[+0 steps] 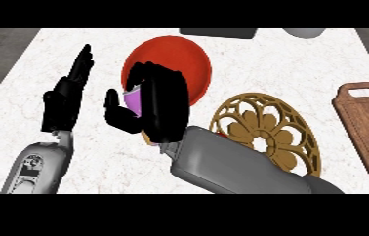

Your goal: Pick the can from the placemat and place it in the bowl

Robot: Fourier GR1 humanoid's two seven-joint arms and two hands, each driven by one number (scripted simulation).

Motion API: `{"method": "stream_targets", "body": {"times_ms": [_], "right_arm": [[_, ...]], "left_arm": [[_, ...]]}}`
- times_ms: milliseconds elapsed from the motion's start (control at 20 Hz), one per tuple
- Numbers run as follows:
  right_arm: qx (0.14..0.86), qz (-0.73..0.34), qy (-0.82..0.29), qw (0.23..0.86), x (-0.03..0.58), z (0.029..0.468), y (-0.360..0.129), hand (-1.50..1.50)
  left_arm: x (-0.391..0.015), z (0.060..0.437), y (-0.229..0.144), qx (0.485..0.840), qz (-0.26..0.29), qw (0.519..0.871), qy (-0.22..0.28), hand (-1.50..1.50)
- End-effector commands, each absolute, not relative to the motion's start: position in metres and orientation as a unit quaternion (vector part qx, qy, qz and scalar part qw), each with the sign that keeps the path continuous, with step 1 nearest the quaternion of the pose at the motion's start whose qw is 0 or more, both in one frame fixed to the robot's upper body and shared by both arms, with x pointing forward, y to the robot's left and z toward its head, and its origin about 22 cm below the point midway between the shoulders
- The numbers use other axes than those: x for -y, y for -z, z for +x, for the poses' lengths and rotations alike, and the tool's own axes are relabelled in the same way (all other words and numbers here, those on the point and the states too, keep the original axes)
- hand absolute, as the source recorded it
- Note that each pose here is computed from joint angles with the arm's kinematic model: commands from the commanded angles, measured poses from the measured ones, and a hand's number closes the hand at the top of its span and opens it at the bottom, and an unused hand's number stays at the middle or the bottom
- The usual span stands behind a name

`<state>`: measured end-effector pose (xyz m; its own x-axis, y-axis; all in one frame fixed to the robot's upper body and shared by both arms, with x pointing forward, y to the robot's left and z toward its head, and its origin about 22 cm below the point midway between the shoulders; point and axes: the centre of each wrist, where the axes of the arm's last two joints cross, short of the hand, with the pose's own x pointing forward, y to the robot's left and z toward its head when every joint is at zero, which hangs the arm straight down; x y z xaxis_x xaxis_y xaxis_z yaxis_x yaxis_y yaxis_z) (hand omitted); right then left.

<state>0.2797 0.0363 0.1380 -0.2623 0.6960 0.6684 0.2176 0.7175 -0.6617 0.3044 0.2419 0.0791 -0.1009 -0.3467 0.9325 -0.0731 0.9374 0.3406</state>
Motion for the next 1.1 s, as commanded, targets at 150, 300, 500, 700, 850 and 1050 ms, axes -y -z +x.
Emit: {"method": "stream_targets", "body": {"times_ms": [150, 300, 500, 700, 850, 1050], "right_arm": [[0.736, -0.388, -0.178, 0.525, -0.043, 0.331, -0.131, 1.5], [0.704, -0.445, -0.201, 0.515, -0.036, 0.359, -0.134, 1.5], [0.687, -0.489, -0.21, 0.495, -0.01, 0.38, -0.091, 1.5], [0.666, -0.502, -0.198, 0.515, 0.002, 0.391, -0.083, 1.5], [0.66, -0.471, -0.156, 0.565, 0.012, 0.4, -0.085, 1.5], [0.66, -0.421, -0.162, 0.601, 0.026, 0.397, -0.067, -1.5]], "left_arm": [[-0.246, 0.309, -0.079, 0.74, 0.148, 0.648, 0.102, 0.0], [-0.239, 0.302, -0.074, 0.737, 0.149, 0.652, 0.098, 0.0], [-0.238, 0.305, -0.079, 0.744, 0.155, 0.643, 0.096, 0.0], [-0.247, 0.3, -0.092, 0.744, 0.142, 0.645, 0.103, 0.0], [-0.245, 0.311, -0.08, 0.744, 0.142, 0.645, 0.096, 0.0], [-0.245, 0.305, -0.088, 0.747, 0.143, 0.64, 0.105, 0.0]]}}
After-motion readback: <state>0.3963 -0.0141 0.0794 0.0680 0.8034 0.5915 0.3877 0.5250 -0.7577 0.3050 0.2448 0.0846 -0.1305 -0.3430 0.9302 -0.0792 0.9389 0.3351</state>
